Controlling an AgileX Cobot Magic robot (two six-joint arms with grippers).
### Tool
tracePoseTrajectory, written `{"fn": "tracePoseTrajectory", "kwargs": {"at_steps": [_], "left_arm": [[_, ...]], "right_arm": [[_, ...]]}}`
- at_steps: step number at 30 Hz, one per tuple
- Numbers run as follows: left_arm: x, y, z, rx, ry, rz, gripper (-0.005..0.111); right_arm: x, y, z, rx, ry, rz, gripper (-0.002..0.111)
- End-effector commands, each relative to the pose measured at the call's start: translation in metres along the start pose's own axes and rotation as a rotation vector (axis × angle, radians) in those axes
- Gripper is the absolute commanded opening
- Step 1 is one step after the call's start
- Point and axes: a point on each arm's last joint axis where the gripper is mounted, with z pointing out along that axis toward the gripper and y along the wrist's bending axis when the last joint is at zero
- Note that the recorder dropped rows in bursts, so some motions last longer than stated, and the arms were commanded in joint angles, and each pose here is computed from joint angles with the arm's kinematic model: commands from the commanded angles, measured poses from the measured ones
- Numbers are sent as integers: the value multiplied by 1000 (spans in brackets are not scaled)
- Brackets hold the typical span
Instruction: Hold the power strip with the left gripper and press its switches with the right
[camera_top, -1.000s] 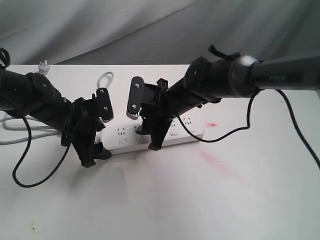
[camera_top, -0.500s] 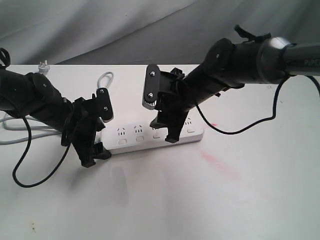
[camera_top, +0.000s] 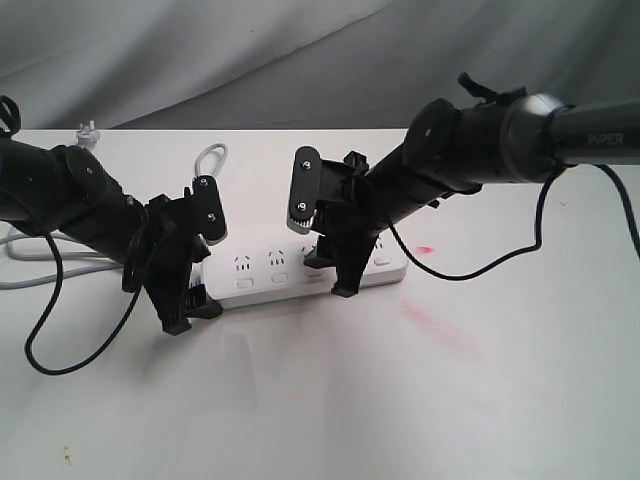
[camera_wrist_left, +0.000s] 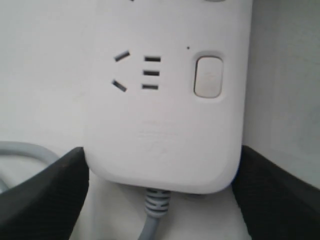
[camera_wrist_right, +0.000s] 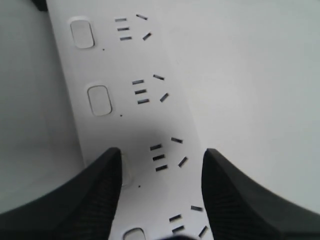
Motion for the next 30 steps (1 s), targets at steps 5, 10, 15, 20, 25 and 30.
{"fn": "tracePoseTrajectory", "kwargs": {"at_steps": [5, 10, 15, 20, 25, 30], "left_arm": [[1, 3, 0, -19, 5, 14, 65], [1, 3, 0, -19, 5, 14, 65], [1, 3, 0, -19, 5, 11, 65], [1, 3, 0, -19, 5, 11, 65], [1, 3, 0, -19, 5, 11, 65], [1, 3, 0, -19, 5, 13, 65]], "right_arm": [[5, 1, 6, 3, 8, 20, 47], [6, 0, 9, 15, 10, 26, 47], [9, 3, 16, 1, 13, 45, 47], [10, 4, 18, -11, 13, 53, 47], [10, 5, 18, -15, 13, 53, 47], [13, 8, 23, -48, 19, 57, 47]]}}
